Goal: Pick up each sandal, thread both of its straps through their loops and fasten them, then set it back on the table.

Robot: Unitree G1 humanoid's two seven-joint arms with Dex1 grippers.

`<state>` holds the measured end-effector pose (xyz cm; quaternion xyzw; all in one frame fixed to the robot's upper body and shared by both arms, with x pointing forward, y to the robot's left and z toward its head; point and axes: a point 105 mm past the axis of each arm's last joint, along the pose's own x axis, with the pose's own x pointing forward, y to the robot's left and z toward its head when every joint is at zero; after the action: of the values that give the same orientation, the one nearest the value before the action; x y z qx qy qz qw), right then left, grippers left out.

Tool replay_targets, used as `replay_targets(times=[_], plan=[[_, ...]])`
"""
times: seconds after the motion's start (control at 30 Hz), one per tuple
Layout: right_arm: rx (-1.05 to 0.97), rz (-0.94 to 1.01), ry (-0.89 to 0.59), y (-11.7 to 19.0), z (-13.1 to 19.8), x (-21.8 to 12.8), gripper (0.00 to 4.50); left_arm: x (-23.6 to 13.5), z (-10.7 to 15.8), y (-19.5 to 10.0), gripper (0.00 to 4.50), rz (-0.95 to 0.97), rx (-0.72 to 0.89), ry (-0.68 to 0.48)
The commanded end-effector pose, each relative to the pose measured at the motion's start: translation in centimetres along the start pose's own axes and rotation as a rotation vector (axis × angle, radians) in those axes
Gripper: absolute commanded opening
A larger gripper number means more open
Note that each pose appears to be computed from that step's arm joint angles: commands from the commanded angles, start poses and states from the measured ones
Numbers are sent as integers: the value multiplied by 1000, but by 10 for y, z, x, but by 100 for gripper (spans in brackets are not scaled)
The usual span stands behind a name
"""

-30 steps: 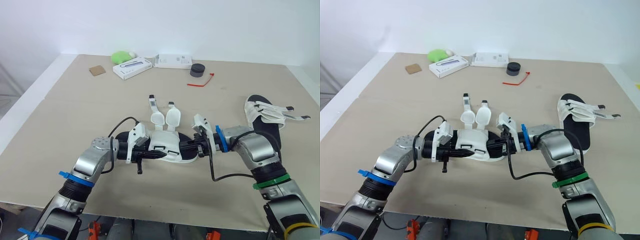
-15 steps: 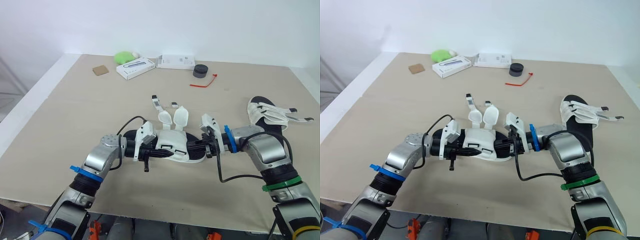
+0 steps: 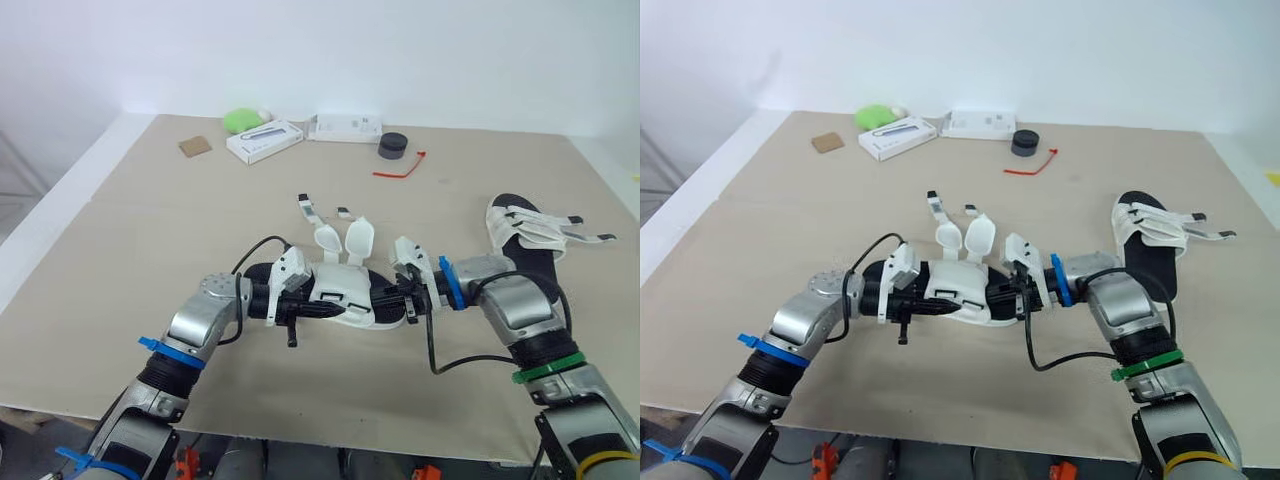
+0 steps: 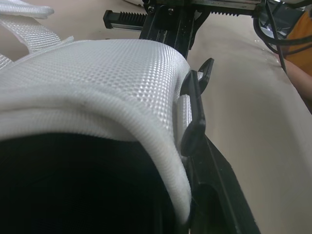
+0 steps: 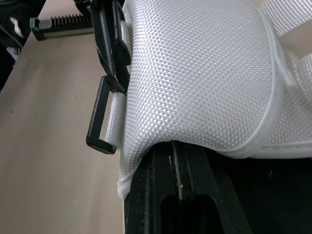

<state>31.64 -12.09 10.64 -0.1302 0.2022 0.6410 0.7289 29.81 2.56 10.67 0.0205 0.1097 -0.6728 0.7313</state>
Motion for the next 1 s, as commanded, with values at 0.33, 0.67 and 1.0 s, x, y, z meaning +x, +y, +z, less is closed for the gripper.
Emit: replay_targets(times=[0.33, 0.67, 1.0], plan=[[86, 20, 106, -1, -34, 10, 3, -12, 4, -9, 0, -21, 34, -4], [78, 22, 95, -4, -30, 12, 0, -32, 14, 0, 308, 51, 59, -24], [61, 25, 92, -7, -25, 15, 0, -87, 46, -19, 446, -43, -147, -91]])
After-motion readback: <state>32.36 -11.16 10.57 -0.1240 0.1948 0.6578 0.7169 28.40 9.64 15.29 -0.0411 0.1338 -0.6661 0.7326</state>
